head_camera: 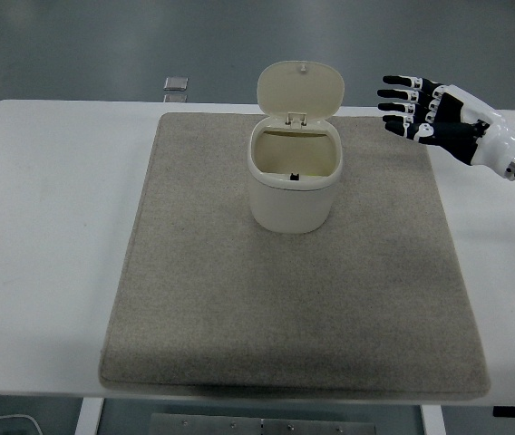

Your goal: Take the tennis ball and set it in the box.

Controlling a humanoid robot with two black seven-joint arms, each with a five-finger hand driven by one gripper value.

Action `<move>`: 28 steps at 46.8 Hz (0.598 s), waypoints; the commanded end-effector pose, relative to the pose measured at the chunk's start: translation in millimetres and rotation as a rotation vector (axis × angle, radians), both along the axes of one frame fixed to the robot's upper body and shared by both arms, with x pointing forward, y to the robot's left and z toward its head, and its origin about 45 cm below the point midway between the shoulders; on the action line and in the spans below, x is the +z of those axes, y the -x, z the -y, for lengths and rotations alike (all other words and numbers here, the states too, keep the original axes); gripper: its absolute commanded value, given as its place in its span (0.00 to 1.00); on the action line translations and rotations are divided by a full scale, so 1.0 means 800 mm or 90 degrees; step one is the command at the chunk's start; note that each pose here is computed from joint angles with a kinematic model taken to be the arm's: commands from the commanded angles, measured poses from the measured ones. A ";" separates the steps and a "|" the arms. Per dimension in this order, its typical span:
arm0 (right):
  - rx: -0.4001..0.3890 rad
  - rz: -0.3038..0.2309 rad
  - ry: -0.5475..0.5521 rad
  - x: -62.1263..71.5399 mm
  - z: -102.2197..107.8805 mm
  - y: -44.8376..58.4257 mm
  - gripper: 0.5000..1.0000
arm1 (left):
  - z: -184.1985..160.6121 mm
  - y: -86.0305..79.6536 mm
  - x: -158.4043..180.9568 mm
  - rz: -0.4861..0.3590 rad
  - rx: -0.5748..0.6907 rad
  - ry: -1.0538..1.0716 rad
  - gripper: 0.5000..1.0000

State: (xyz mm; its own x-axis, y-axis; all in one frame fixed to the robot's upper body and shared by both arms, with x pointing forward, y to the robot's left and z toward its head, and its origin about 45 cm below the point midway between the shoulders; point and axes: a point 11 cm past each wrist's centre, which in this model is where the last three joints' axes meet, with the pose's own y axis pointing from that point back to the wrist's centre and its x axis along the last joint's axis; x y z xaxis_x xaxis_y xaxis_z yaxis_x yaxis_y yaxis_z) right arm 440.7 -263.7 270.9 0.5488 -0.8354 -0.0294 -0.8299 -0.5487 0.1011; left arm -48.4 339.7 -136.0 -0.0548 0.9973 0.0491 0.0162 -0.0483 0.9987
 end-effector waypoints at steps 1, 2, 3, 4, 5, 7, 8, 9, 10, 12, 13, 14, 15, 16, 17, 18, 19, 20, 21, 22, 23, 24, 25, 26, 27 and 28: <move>-0.049 -0.032 -0.037 -0.009 0.001 -0.005 0.72 | 0.000 0.000 0.000 0.000 0.000 0.000 0.98; -0.060 -0.040 -0.047 -0.011 0.002 -0.006 0.72 | 0.000 0.000 0.000 0.000 0.000 0.000 0.98; -0.069 -0.048 -0.057 -0.014 0.002 -0.007 0.72 | 0.000 0.000 0.000 0.000 0.000 0.000 0.98; -0.077 -0.056 -0.067 -0.015 0.003 -0.008 0.72 | 0.000 0.000 0.000 0.000 0.000 0.000 0.98; -0.082 -0.064 -0.076 -0.017 0.003 -0.009 0.72 | 0.000 0.000 0.000 0.000 0.000 0.000 0.98; -0.096 -0.080 -0.092 -0.022 0.006 -0.011 0.72 | 0.000 0.000 0.000 0.000 0.000 0.000 0.98; -0.103 -0.087 -0.099 -0.023 0.008 -0.012 0.72 | 0.000 0.000 0.000 0.000 0.000 0.000 0.98; -0.107 -0.096 -0.106 -0.026 0.008 -0.012 0.72 | 0.000 0.000 0.000 0.000 0.000 0.000 0.98; -0.112 -0.104 -0.115 -0.029 0.008 -0.013 0.72 | 0.000 0.000 0.000 0.000 0.000 0.000 0.98; -0.120 -0.122 -0.127 -0.035 0.008 -0.014 0.72 | 0.000 0.000 0.000 0.000 0.000 0.000 0.98; -0.125 -0.130 -0.134 -0.037 0.010 -0.014 0.72 | 0.000 0.000 0.000 0.000 0.000 0.000 0.98; -0.130 -0.135 -0.139 -0.039 0.012 -0.014 0.72 | 0.000 0.000 0.000 0.000 0.000 0.000 0.98; -0.133 -0.141 -0.147 -0.040 0.013 -0.015 0.72 | -0.001 0.000 0.000 0.000 0.000 -0.001 0.98; -0.135 -0.145 -0.153 -0.042 0.013 -0.016 0.72 | 0.000 0.000 0.000 0.000 0.000 0.000 0.98; -0.139 -0.150 -0.159 -0.044 0.014 -0.016 0.72 | -0.001 0.000 0.000 0.000 0.000 -0.001 0.98; -0.142 -0.156 -0.166 -0.046 0.014 -0.016 0.72 | -0.001 0.000 0.000 0.000 0.000 -0.001 0.98; -0.145 -0.161 -0.171 -0.048 0.016 -0.016 0.72 | 0.000 0.000 0.000 0.000 0.000 0.000 0.98; -0.150 -0.166 -0.174 -0.050 0.018 -0.017 0.72 | 0.000 0.000 0.000 0.000 0.000 0.000 0.98; -0.154 -0.169 -0.177 -0.051 0.020 -0.017 0.72 | 0.000 0.000 0.000 0.000 0.000 0.000 0.98; -0.154 -0.170 -0.181 -0.051 0.020 -0.017 0.72 | 0.000 0.000 0.000 0.000 0.000 0.000 0.98; -0.154 -0.172 -0.185 -0.051 0.020 -0.017 0.72 | -0.001 0.000 0.000 0.000 0.000 -0.001 0.98; -0.154 -0.173 -0.187 -0.052 0.020 -0.017 0.72 | 0.000 0.000 0.000 0.000 0.000 0.000 0.98; -0.153 -0.173 -0.188 -0.052 0.018 -0.017 0.72 | 0.000 0.000 0.000 0.000 0.000 0.000 0.98; -0.153 -0.173 -0.189 -0.052 0.018 -0.017 0.72 | 0.000 0.000 0.000 0.000 0.000 0.000 0.98; -0.153 -0.172 -0.191 -0.051 0.018 -0.017 0.72 | 0.000 0.000 0.000 0.000 0.000 0.000 0.98; -0.154 -0.170 -0.191 -0.051 0.018 -0.018 0.72 | 0.000 0.000 0.000 0.000 0.000 0.000 0.98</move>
State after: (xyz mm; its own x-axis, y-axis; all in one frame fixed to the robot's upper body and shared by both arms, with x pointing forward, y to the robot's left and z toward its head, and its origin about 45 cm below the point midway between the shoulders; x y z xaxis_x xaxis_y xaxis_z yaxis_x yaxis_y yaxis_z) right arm 454.5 -278.2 229.5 0.2805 -0.8723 -0.4005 -0.9021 -0.3821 0.2005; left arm -48.7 339.7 -136.0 -0.0548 0.9973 0.0494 0.0167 -0.0485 0.9987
